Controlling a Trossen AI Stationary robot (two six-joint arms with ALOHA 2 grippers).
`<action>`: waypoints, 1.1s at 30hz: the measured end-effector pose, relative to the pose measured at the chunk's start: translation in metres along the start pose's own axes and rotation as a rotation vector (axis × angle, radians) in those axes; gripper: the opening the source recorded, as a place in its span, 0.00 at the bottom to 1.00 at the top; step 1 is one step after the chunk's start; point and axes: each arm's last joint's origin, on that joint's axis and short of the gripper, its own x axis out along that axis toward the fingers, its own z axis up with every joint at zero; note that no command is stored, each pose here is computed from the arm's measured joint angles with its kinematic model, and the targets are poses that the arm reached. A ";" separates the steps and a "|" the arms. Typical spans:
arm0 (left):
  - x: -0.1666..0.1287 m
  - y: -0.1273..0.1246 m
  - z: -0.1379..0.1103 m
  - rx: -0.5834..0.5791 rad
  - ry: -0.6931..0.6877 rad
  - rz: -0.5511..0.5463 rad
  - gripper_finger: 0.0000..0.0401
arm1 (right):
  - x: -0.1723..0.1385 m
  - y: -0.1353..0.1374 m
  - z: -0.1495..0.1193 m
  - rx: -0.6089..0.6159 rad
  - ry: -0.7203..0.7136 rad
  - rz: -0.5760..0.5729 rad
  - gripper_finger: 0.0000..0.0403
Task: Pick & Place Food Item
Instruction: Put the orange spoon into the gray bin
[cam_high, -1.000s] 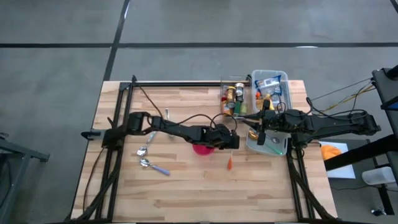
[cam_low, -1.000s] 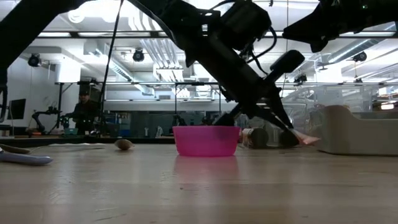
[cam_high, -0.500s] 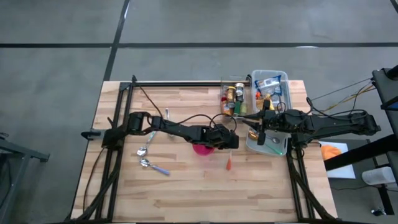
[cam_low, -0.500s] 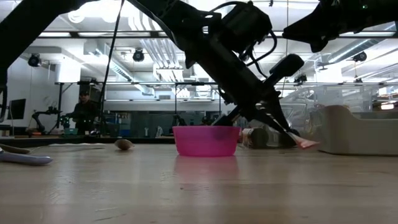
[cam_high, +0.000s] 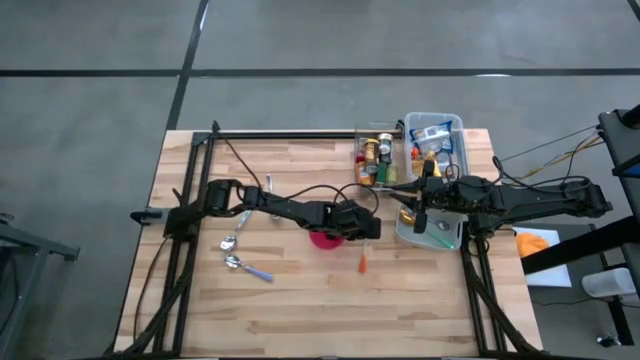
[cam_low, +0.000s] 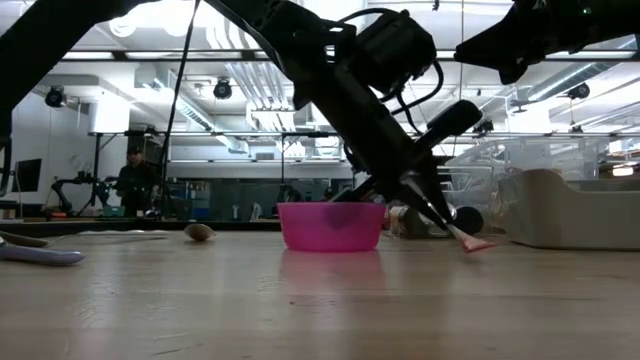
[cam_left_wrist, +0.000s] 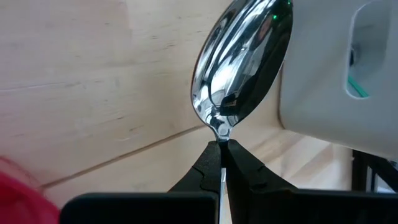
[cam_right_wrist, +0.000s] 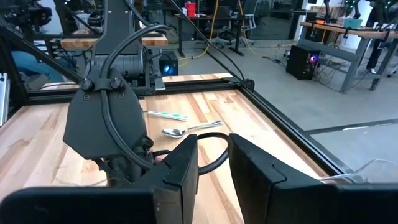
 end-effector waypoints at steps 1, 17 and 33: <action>0.000 0.001 0.000 0.001 0.001 0.006 0.00 | 0.000 0.000 0.000 0.000 0.000 0.000 0.21; 0.000 0.003 0.001 0.001 0.003 0.031 0.05 | 0.000 0.000 0.000 0.000 0.000 0.000 0.21; 0.000 0.002 0.001 -0.006 0.001 0.023 0.28 | 0.000 0.000 0.000 0.000 0.000 0.000 0.21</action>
